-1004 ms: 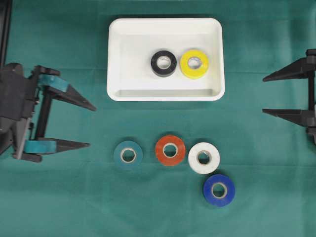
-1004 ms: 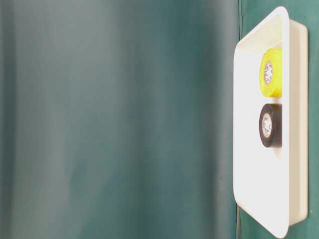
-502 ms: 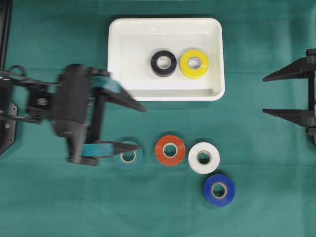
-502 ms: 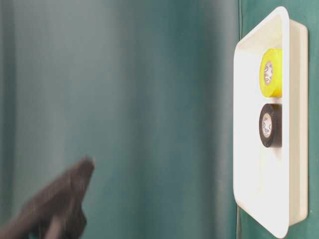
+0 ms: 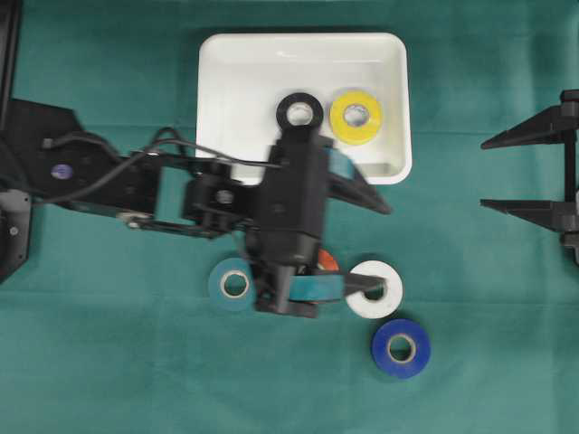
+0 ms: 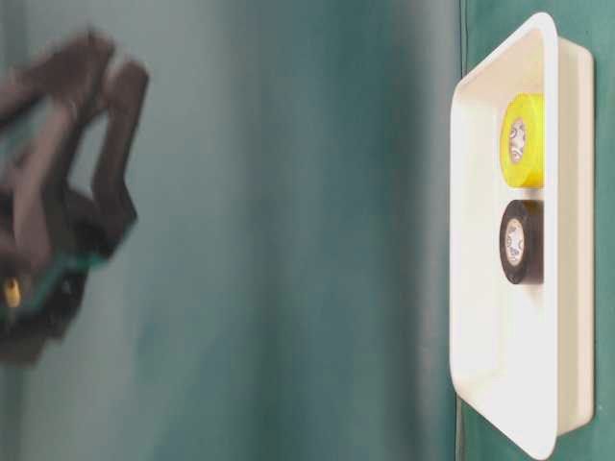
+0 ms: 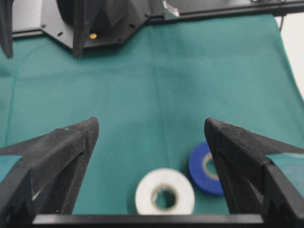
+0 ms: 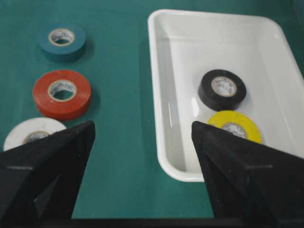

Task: Pick up the tape from a random location and place it into the white case.
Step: 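Move the left gripper over the white tape roll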

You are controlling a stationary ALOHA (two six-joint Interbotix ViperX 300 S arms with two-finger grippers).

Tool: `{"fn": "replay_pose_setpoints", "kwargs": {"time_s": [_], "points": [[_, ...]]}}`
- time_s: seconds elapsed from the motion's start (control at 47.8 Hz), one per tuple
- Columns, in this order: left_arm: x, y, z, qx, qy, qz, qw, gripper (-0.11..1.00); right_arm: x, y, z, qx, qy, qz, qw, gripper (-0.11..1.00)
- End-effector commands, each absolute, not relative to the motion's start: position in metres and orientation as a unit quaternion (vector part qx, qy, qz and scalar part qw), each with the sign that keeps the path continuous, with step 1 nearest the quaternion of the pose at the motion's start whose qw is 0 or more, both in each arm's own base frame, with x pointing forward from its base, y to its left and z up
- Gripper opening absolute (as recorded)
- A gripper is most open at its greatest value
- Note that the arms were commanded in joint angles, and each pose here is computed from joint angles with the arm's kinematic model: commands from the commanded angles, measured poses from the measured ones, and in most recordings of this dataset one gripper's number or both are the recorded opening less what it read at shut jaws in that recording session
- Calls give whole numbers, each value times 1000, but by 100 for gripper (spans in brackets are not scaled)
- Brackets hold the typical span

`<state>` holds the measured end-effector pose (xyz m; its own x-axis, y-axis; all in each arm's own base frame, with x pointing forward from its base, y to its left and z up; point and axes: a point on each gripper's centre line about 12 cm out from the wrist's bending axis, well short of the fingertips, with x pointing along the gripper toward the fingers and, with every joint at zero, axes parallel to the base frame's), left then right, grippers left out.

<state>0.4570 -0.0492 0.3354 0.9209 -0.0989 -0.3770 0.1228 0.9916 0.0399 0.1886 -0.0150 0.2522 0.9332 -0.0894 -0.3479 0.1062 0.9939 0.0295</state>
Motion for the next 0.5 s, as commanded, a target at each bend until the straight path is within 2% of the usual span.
{"fn": "replay_pose_setpoints", "kwargs": {"time_s": [0.0, 0.23, 0.481], "points": [[469, -51, 359, 30, 163, -57, 984, 97, 192, -15, 261, 24, 165, -50, 985, 82], [487, -55, 356, 30, 172, -58, 983, 97, 192, -15, 262, 24, 164, -50, 985, 82], [487, -55, 351, 29, 188, -58, 980, 97, 192, -15, 262, 24, 164, -50, 985, 82]]}}
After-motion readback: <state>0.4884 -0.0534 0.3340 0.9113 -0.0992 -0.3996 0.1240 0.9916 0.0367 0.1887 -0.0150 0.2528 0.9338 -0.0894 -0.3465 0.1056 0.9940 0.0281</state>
